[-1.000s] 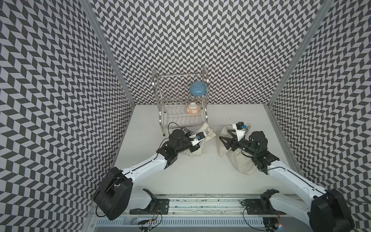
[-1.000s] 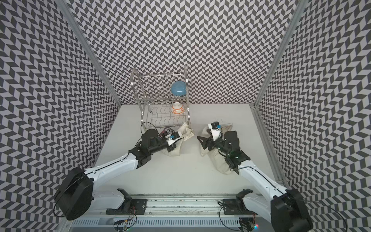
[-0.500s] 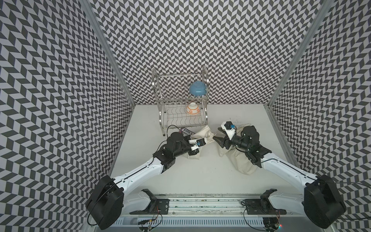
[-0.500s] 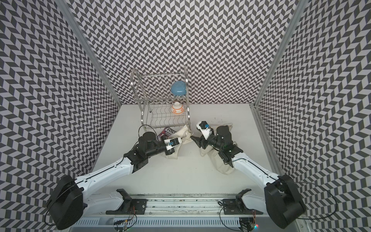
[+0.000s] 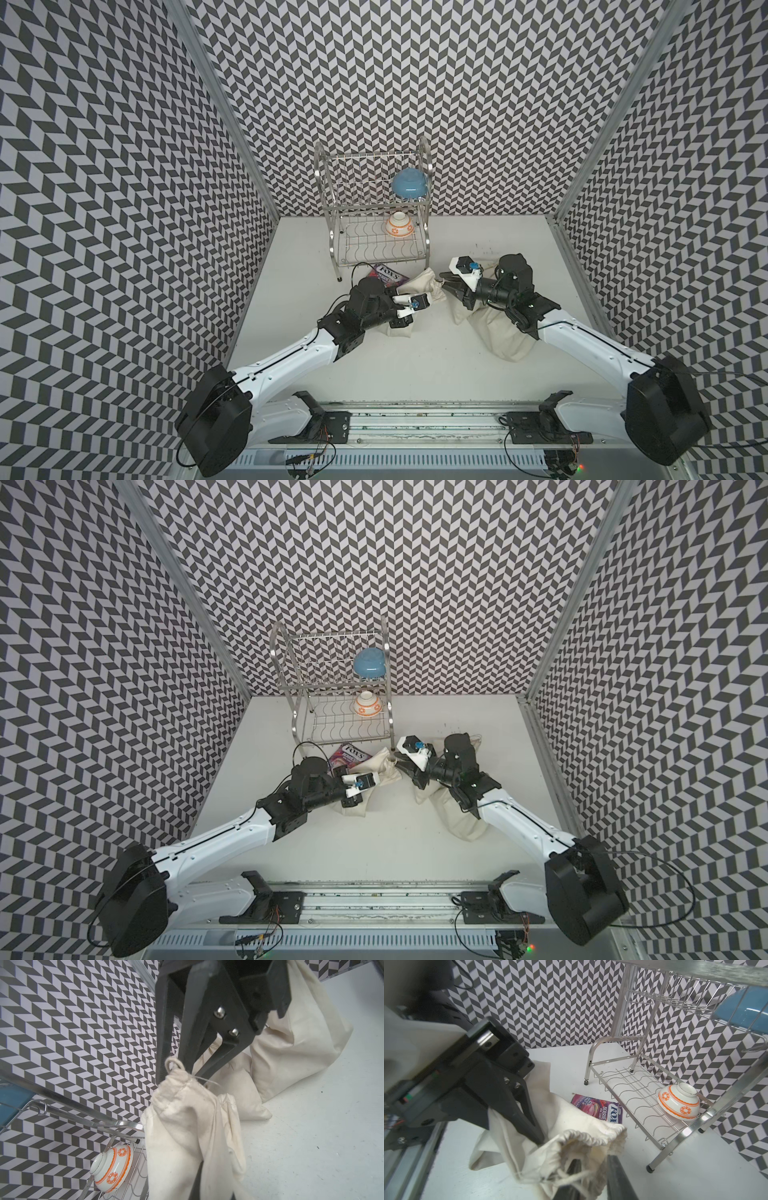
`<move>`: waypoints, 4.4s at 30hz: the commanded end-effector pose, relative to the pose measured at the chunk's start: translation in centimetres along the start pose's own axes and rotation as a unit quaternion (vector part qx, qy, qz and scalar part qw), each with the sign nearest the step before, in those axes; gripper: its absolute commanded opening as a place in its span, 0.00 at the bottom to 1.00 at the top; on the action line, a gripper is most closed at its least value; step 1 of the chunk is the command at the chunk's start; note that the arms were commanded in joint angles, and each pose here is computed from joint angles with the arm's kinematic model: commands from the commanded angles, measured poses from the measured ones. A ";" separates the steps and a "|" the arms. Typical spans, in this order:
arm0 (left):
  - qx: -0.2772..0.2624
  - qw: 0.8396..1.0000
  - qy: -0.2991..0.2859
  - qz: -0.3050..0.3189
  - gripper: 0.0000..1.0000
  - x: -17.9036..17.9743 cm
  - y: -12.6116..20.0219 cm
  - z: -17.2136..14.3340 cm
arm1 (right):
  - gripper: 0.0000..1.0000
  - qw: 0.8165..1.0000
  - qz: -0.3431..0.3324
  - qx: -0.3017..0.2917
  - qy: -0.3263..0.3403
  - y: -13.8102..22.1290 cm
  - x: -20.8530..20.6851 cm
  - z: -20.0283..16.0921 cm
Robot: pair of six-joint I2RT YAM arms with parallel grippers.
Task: Close the soil bag
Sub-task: Place the soil bag at the center of the board, then frap the soil bag at the center of the board.
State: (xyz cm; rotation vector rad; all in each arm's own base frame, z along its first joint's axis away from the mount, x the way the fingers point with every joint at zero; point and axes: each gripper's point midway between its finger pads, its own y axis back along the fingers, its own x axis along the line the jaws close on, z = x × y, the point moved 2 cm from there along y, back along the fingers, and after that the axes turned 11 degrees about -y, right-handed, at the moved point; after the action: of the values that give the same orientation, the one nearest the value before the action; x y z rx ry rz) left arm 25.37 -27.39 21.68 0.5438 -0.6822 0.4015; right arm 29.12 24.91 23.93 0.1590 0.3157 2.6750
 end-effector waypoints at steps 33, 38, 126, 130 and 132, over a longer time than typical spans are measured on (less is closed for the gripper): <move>-0.168 0.964 0.111 0.172 0.81 8.4 3.2 5.0 | 0.00 0.982 -0.149 -0.104 -0.052 -0.4 0.2 11.1; -0.167 0.968 0.112 0.152 0.63 9.0 1.3 5.3 | 0.00 0.982 -0.149 -0.108 -0.043 -0.3 0.9 11.6; -0.168 0.927 0.315 0.116 0.00 17.6 -0.3 13.6 | 0.18 0.941 -0.243 -0.232 -0.038 7.2 0.5 19.7; -0.154 0.904 0.370 0.147 0.00 19.1 0.2 13.2 | 0.39 0.918 -0.302 -0.256 -0.027 9.6 -0.4 17.3; -0.149 0.896 0.389 0.154 0.00 19.8 0.3 13.1 | 0.47 0.914 -0.312 -0.259 -0.020 10.1 -0.4 15.3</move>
State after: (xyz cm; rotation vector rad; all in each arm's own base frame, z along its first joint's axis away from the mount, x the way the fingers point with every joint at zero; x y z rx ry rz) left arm 32.44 -32.55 41.16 0.0194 -0.1013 0.6726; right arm 28.18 21.06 40.46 0.0211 -0.2188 2.1215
